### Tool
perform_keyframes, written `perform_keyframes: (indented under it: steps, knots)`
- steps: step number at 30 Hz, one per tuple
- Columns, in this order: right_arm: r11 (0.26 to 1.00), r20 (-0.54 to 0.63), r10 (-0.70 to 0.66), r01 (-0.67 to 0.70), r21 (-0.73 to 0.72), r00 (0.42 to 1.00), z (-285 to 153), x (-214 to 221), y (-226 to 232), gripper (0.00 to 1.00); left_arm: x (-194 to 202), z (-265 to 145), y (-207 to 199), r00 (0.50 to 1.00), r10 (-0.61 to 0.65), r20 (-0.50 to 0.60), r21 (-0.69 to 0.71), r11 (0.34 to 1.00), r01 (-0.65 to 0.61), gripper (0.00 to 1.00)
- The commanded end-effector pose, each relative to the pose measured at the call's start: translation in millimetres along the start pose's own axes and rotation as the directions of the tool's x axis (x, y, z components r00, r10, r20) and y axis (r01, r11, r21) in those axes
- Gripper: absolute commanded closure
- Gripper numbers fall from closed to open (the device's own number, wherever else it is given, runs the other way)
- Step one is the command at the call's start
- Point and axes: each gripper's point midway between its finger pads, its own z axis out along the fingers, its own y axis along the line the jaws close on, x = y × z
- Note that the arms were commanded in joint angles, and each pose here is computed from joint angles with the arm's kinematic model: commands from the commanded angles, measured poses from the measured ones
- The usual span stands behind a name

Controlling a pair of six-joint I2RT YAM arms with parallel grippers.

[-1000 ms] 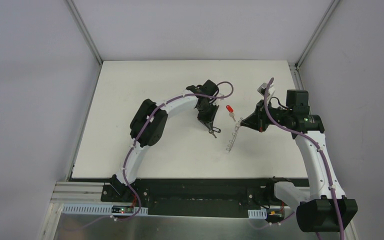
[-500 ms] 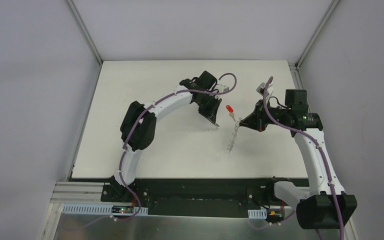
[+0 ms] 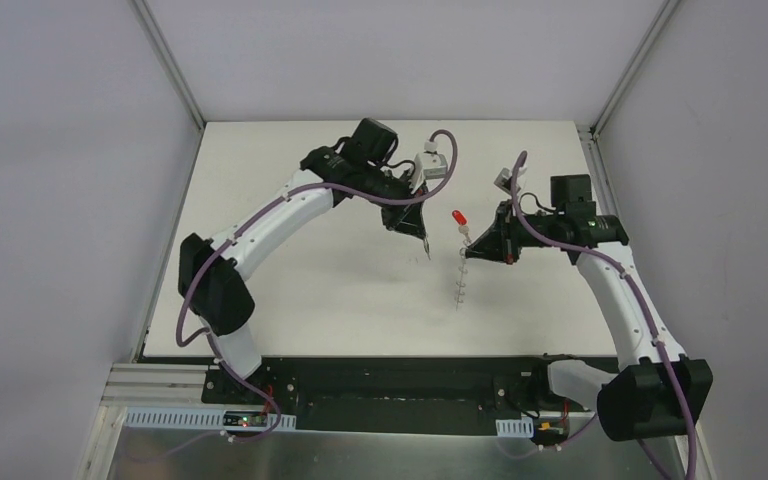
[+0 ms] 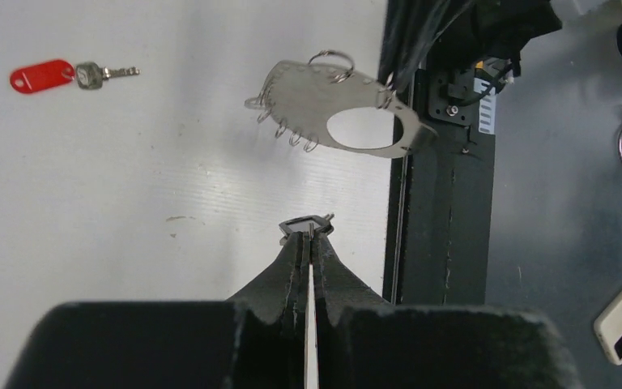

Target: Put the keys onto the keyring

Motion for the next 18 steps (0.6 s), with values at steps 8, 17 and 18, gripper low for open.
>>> perform_keyframes:
  steps: [8, 17, 18]
  knots:
    - [0.960, 0.035, -0.103, 0.109, -0.259, 0.994, 27.5, -36.8, 43.0, 1.00, -22.8, -45.7, -51.1, 0.939, 0.342, 0.046, 0.006, 0.939, -0.343, 1.00]
    - [0.919, 0.006, -0.082, 0.078, -0.387, 0.997, 46.2, -39.1, 62.1, 1.00, -22.6, -47.6, -63.3, 0.898, 0.440, 0.024, 0.000, 0.898, -0.440, 1.00]
    - [0.915, 0.002, -0.082, 0.076, -0.397, 0.997, 47.7, -39.1, 63.9, 1.00, -21.7, -46.6, -65.2, 0.896, 0.443, 0.023, 0.007, 0.896, -0.443, 1.00]
